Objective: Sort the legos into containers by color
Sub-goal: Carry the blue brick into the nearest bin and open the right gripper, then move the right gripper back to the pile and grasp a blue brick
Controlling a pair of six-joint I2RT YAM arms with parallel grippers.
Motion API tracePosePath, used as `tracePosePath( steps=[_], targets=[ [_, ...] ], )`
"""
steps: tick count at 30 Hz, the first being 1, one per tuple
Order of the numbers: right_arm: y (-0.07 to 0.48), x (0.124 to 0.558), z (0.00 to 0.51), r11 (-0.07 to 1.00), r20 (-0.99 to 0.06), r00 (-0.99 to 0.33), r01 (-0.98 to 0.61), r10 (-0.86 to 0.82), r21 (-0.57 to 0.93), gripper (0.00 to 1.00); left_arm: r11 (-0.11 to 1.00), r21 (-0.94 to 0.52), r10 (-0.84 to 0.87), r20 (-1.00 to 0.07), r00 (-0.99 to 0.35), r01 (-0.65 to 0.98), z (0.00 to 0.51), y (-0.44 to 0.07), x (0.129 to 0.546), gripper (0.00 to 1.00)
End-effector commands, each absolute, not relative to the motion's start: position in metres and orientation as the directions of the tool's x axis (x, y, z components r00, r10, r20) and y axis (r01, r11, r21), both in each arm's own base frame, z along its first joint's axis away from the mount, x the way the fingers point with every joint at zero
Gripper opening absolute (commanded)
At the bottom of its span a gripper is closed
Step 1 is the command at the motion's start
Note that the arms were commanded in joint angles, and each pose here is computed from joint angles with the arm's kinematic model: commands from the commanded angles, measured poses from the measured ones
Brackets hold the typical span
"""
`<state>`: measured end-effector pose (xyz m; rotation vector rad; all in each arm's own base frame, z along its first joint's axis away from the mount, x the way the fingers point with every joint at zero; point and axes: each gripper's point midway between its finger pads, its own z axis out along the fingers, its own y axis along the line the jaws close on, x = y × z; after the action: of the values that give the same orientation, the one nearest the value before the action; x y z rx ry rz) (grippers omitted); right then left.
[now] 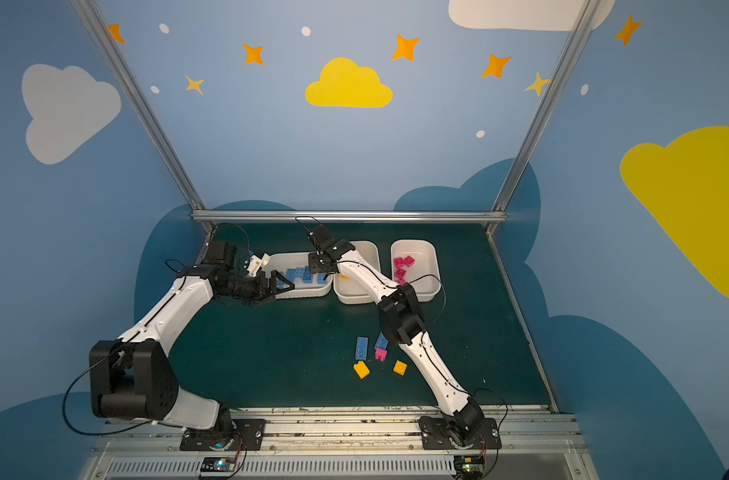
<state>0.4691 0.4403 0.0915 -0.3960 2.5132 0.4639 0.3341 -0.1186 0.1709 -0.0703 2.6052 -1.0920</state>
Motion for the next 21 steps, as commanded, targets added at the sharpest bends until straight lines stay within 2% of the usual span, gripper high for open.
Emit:
tracePosePath(
  steps=[1, 5, 11, 14, 17, 21],
  targets=[
    [0.436, 0.453, 0.170, 0.844, -0.637, -0.747, -0.456, -0.189, 0.283, 0.61, 0.697, -0.712, -0.151, -0.266, -0.952, 0.088, 0.173, -0.120, 0.334, 1.00],
    [0.408, 0.411, 0.189, 0.833, -0.581, -0.797, -0.427, -0.164, 0.351, 0.62, 0.693, -0.715, -0.148, -0.264, -0.953, 0.091, 0.173, -0.121, 0.332, 1.00],
    [0.355, 0.343, 0.182, 0.868, -0.429, -0.900, -0.270, -0.074, 0.417, 0.64, 0.686, -0.723, -0.148, -0.257, -0.955, 0.088, 0.172, -0.122, 0.332, 1.00],
    [0.326, 0.313, 0.169, 0.910, -0.369, -0.928, -0.194, -0.050, 0.366, 0.67, 0.684, -0.724, -0.148, -0.259, -0.955, 0.091, 0.173, -0.122, 0.332, 1.00],
    [0.298, 0.283, 0.151, 0.947, -0.253, -0.967, -0.082, -0.001, 0.311, 0.68, 0.680, -0.728, -0.150, -0.259, -0.954, 0.091, 0.174, -0.123, 0.333, 1.00],
    [0.280, 0.251, 0.122, 0.973, -0.148, -0.989, -0.042, -0.008, 0.229, 0.69, 0.679, -0.729, -0.148, -0.259, -0.954, 0.093, 0.173, -0.123, 0.332, 0.99]
  ],
)
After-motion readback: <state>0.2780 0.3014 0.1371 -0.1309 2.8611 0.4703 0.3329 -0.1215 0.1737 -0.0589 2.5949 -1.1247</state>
